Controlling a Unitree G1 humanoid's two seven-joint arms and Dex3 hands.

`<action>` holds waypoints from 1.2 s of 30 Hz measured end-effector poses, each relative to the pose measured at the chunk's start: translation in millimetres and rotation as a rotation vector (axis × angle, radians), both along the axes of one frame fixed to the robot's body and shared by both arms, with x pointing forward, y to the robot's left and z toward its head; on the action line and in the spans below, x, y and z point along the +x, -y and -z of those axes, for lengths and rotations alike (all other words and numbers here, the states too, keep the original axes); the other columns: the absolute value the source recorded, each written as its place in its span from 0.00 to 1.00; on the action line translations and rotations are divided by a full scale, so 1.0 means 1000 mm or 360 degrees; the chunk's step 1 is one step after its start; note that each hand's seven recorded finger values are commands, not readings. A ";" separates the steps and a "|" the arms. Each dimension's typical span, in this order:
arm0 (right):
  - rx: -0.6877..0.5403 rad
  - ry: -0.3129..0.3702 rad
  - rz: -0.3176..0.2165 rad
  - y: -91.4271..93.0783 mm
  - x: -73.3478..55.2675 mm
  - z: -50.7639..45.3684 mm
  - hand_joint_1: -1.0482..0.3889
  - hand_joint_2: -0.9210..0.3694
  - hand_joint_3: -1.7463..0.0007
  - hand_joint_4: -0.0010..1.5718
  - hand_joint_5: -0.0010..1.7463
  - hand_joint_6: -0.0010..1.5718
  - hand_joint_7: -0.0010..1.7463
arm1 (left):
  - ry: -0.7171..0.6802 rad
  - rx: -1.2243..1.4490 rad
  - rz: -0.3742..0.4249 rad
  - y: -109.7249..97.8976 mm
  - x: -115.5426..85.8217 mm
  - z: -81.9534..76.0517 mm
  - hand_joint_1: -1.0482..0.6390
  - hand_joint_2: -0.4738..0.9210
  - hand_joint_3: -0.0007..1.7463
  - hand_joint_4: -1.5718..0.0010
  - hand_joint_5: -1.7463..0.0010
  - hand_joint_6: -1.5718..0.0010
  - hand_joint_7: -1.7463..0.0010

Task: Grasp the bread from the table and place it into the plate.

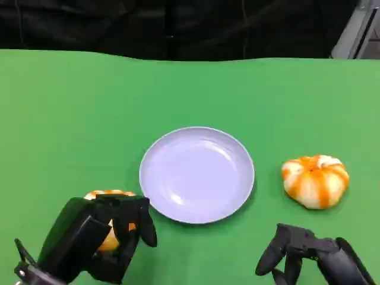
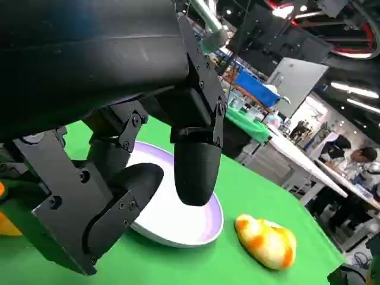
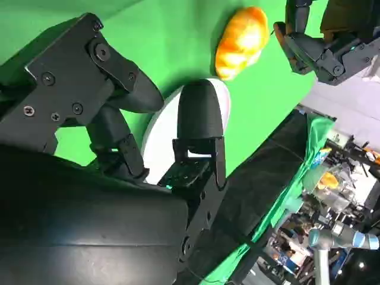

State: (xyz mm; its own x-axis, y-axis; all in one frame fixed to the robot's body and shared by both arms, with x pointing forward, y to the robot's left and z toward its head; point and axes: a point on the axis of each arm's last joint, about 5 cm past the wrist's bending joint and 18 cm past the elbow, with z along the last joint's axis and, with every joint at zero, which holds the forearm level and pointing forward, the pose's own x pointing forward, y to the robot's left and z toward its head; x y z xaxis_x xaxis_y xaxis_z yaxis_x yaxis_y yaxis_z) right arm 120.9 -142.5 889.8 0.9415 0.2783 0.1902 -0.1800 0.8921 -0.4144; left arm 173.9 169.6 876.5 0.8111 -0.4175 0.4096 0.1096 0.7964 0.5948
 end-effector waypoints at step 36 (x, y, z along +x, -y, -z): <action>0.0007 0.0006 -0.0002 0.000 0.001 -0.0005 0.69 0.45 0.23 0.49 0.99 0.50 0.72 | -0.0007 0.0238 -0.0294 -0.001 0.002 0.004 0.30 0.99 0.01 0.89 0.67 0.78 1.00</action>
State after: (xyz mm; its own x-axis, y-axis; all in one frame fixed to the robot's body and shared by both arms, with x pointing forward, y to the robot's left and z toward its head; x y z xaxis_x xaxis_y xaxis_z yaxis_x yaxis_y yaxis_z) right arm 121.7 -142.0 890.2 0.9405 0.2785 0.1947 -0.1796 0.8937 -0.4112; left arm 176.1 170.4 872.6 0.8810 -0.3175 0.3509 -0.0272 0.7064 0.7073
